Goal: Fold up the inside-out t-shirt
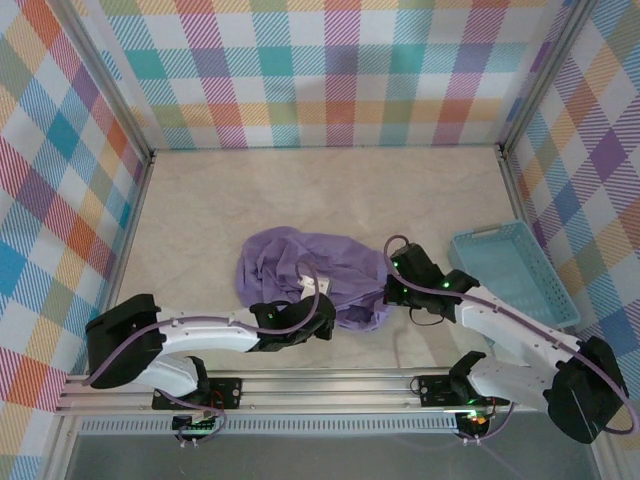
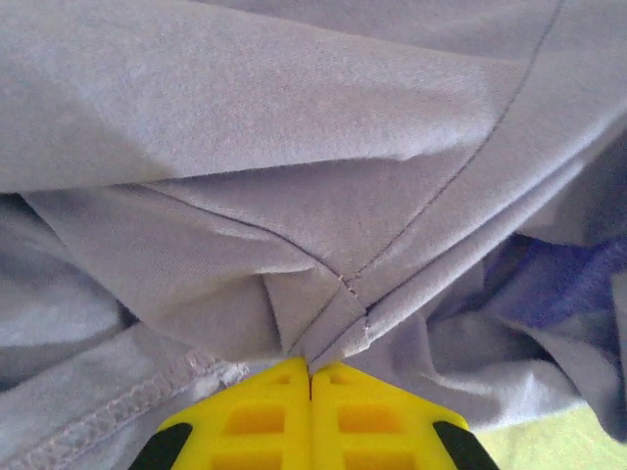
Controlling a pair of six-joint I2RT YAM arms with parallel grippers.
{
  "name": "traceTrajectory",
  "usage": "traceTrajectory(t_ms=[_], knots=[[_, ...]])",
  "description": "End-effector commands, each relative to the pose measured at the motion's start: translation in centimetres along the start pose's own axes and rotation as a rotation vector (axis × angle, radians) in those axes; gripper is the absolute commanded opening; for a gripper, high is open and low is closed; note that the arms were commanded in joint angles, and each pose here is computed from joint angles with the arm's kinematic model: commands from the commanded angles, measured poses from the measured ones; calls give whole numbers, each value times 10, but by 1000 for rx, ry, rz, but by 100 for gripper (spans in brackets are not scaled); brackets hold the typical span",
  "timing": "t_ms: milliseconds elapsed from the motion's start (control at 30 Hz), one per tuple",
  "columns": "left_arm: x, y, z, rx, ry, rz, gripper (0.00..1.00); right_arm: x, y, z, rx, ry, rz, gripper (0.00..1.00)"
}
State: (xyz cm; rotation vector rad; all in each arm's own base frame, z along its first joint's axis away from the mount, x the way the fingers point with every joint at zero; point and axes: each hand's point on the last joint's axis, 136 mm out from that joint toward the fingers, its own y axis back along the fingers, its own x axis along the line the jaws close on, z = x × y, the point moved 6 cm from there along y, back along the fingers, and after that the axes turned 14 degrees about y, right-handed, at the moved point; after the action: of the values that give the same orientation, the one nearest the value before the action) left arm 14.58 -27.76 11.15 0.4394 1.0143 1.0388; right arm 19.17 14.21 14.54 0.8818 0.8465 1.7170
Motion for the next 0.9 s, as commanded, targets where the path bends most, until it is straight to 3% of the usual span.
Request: traceTrajectory(t_ms=[0, 133, 233, 433, 567, 700, 867], knots=[[-2, 2, -3, 2, 11, -49, 0, -3, 1, 2, -4, 48, -16, 0], [-7, 1, -2, -2, 11, -88, 0, 2, 22, 1, -11, 160, -63, 23], [-9, 0, -3, 2, 3, -102, 0, 19, 42, -1, -33, 252, -18, 36], [-10, 2, -5, 6, -5, -122, 0, 71, 39, -29, 72, 367, 170, 33], [-10, 3, -4, 2, -4, -123, 0, 94, 26, -45, 125, 389, 214, 32], [-9, 1, -6, 7, -4, -120, 0, 96, 10, -52, 160, 377, 192, 33], [-10, 2, -7, 6, -6, -127, 0, 82, -11, -56, 193, 374, 41, 39]])
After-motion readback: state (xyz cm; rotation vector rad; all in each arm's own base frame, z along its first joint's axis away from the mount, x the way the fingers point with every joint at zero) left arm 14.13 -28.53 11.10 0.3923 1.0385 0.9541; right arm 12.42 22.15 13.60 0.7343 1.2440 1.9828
